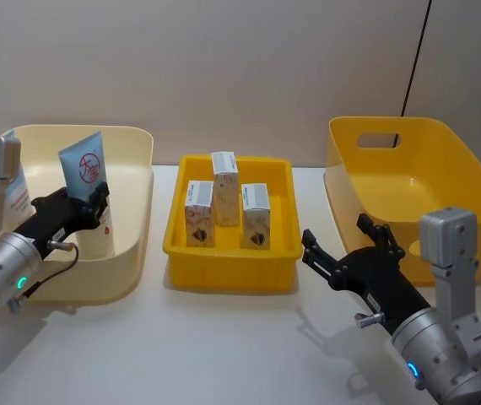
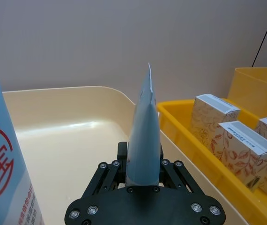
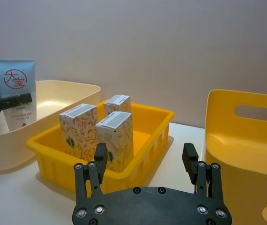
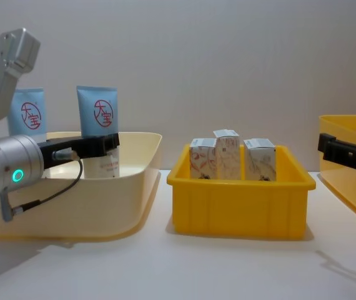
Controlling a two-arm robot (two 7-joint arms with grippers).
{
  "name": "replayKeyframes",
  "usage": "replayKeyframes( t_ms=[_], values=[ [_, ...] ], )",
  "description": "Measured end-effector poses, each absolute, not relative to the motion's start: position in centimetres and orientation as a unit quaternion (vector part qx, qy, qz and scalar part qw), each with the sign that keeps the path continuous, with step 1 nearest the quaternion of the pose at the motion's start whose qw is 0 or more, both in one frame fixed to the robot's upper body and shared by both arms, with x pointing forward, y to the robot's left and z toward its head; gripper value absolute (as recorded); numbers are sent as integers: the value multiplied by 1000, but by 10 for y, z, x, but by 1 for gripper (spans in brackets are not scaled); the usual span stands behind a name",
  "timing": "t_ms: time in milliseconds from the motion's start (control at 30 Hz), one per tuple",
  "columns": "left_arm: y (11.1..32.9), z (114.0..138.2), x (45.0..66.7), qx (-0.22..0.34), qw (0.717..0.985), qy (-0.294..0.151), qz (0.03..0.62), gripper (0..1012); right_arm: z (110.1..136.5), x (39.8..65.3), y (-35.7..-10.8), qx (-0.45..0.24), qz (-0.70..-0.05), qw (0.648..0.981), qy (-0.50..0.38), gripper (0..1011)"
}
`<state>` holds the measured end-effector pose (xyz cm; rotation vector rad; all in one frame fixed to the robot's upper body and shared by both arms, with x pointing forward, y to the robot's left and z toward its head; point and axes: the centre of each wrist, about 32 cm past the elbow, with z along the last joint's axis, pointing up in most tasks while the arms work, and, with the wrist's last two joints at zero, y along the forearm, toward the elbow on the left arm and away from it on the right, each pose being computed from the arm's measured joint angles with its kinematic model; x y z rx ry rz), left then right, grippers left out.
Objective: Bimanual collaborative sorting of washing and personal care products
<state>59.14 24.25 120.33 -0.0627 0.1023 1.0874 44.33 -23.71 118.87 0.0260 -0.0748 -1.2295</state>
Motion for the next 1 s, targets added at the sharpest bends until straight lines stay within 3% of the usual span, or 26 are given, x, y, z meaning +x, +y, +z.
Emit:
replayKeyframes(
  t_ms=[567,1000],
  values=[
    [257,1235,587,-63,865,10,498,304,1189,443,-237,12,-577,816,-35,1001],
    [260,1260,585,-86,894,-11,439,303,1189,443,-237,12,-577,816,-35,1001]
  ],
)
